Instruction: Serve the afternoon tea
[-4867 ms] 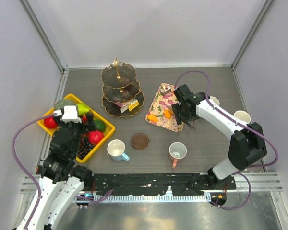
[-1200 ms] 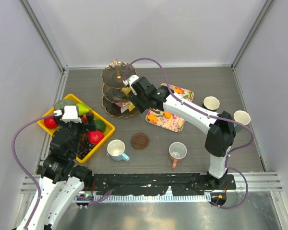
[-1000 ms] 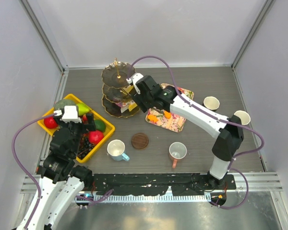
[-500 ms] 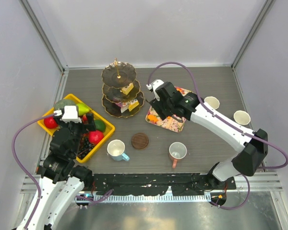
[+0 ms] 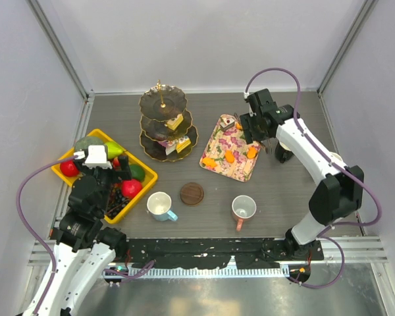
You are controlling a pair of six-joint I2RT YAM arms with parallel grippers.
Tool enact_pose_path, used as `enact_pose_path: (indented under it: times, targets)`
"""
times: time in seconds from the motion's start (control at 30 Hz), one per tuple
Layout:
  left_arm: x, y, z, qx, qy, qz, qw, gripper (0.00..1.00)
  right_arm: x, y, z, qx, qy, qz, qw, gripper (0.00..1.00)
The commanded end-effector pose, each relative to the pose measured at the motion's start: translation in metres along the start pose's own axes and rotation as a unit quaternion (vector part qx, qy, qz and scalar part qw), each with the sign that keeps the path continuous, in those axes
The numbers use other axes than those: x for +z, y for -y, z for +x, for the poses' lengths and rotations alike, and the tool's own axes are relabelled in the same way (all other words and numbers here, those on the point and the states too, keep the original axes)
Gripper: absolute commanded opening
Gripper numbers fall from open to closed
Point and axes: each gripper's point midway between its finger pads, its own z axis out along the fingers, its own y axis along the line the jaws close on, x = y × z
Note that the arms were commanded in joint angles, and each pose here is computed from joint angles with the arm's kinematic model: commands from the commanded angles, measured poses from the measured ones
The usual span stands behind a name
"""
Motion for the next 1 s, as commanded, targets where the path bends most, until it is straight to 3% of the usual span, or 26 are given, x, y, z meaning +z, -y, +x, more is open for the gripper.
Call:
enact_pose_path:
  times: [0.0, 0.53, 0.97]
  targets:
    - [0.001, 0.001, -0.014, -0.011, 0.027, 0.002, 1.000, 0.99, 0.015, 0.010, -0.010, 0.025, -0.013, -0.010, 1.000, 0.69]
    - [0.003, 0.002, -0.012, -0.008, 0.023, 0.004, 1.000, 0.99, 0.065, 0.025, 0.008, 0.020, -0.064, -0.014, 0.998, 0.71]
    - [0.003, 0.002, -0.012, -0.008, 0.023, 0.005, 1.000, 0.99, 0.081, 0.024, 0.023, 0.012, -0.088, -0.021, 0.996, 0.70]
